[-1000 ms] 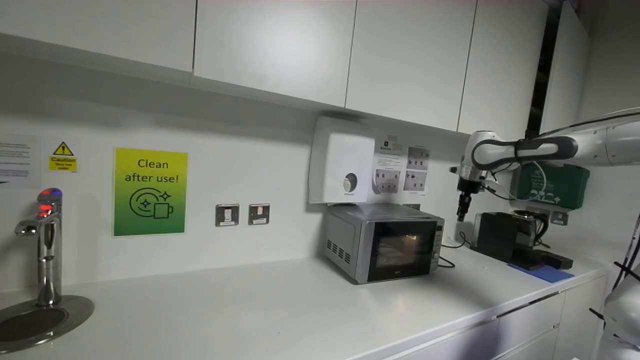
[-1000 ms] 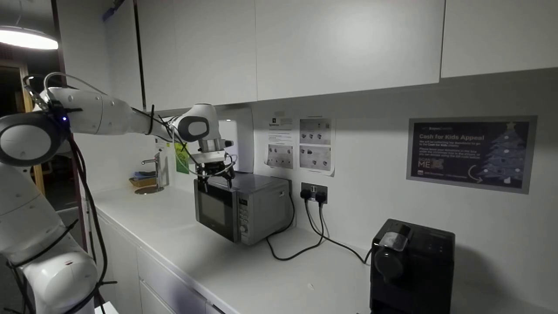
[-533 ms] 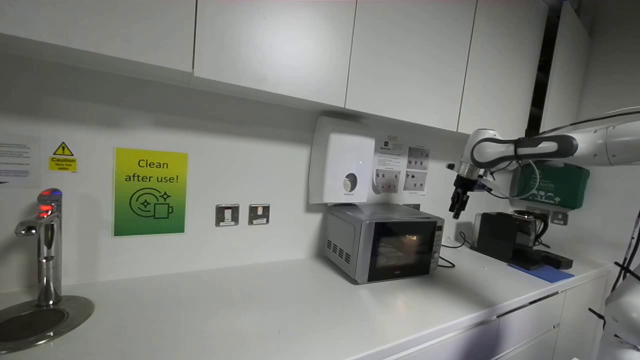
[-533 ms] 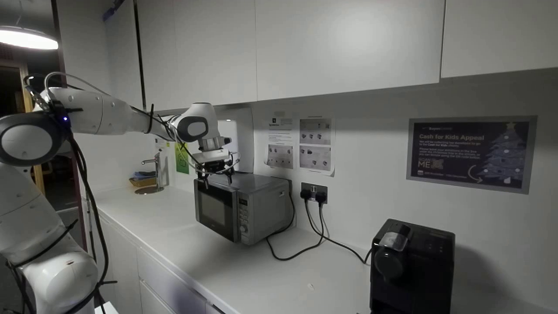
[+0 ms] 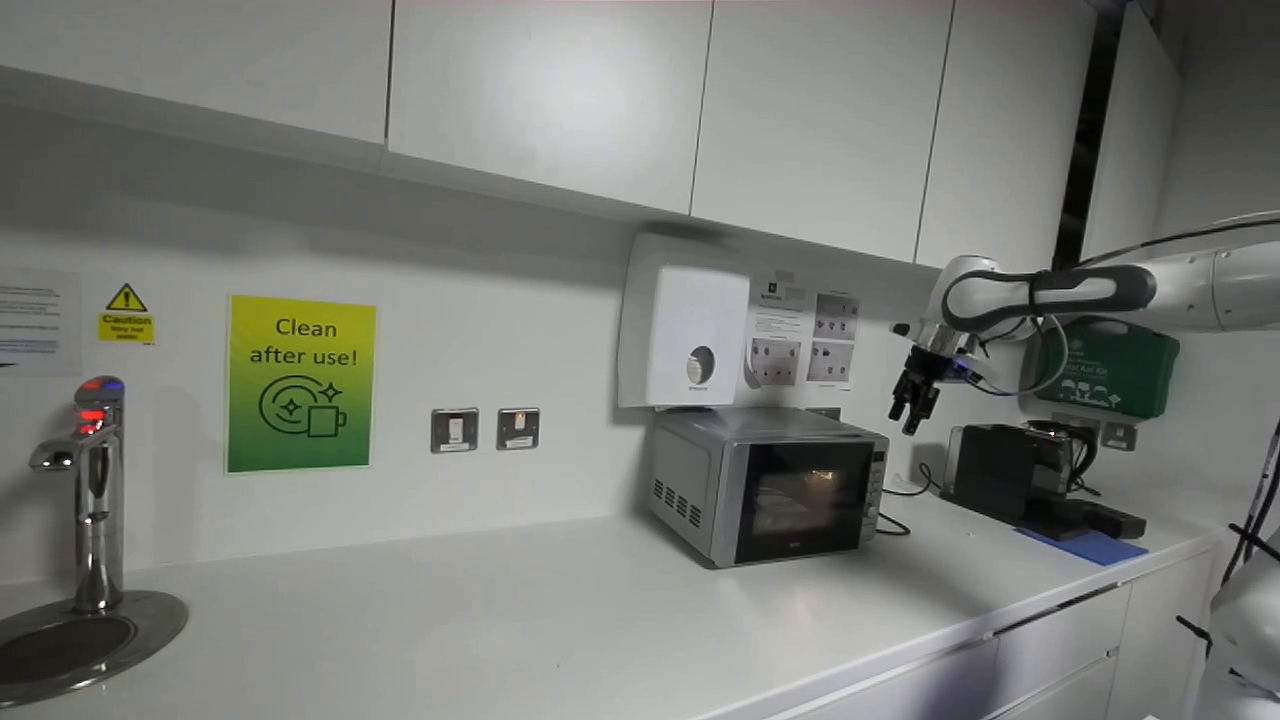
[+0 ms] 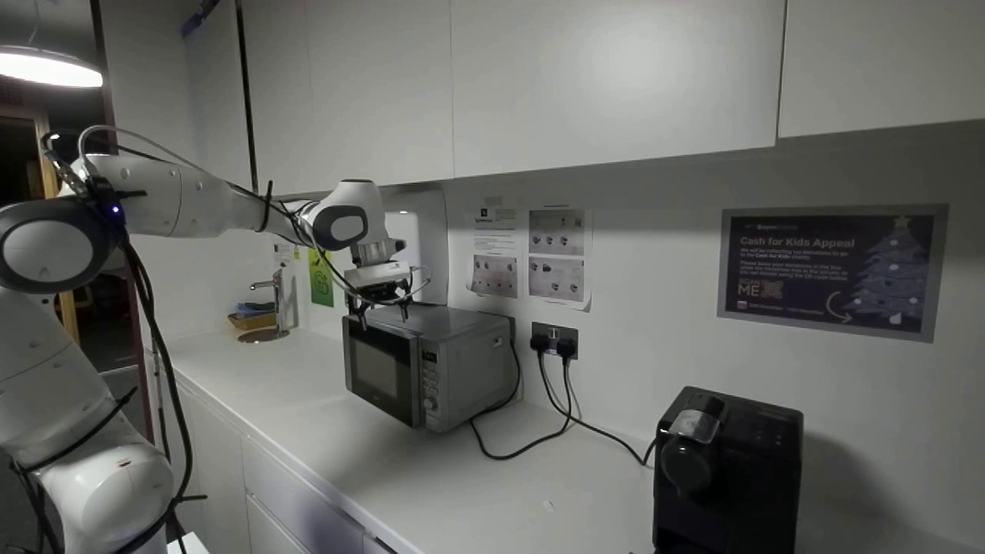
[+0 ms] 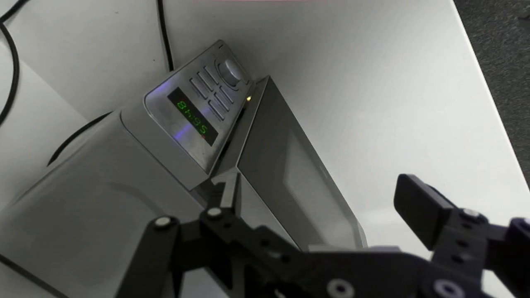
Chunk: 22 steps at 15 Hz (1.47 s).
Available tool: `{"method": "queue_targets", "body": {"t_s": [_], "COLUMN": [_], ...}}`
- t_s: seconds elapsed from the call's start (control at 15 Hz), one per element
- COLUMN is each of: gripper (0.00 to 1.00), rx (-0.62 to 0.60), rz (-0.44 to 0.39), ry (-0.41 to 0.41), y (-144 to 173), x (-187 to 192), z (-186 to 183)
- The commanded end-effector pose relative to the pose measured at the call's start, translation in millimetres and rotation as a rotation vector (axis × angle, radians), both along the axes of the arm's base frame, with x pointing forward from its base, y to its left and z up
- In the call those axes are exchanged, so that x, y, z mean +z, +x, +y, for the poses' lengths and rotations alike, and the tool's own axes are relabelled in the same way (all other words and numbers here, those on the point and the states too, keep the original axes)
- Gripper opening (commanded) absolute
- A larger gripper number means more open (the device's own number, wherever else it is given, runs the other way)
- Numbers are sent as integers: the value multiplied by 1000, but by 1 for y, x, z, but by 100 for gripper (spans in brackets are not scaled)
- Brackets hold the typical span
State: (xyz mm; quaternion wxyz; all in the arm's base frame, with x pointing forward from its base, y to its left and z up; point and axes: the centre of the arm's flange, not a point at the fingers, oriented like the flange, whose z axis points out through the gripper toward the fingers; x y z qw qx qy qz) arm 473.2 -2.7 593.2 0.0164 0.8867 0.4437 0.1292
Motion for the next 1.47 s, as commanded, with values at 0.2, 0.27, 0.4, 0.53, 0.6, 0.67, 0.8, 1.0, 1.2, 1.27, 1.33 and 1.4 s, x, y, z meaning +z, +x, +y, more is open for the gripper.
{"method": "queue_targets", "body": {"t_s": [0.2,0.27,0.4,0.53,0.6,0.67,0.8,1.0,1.2,1.27,1.33,1.4], "gripper": [100,100,100,100,100,100,100,100,100,100,100,100], "rx": [124,138,163,182,191,201,220,247,275,283,293,301], "rz": [-19,-23,-27,-25,-19,-16,-7,-3,-6,-4,-3,-1], "ry": [3,-3,-12,-21,-24,-29,-40,-56,-67,-68,-69,-70], "y": [13,14,17,22,26,28,36,47,57,60,63,66], "x": [8,8,7,4,2,0,-3,-4,-4,-5,-5,-7], "z": [-4,-4,-4,-4,-3,-3,-3,-2,-1,0,0,1]}}
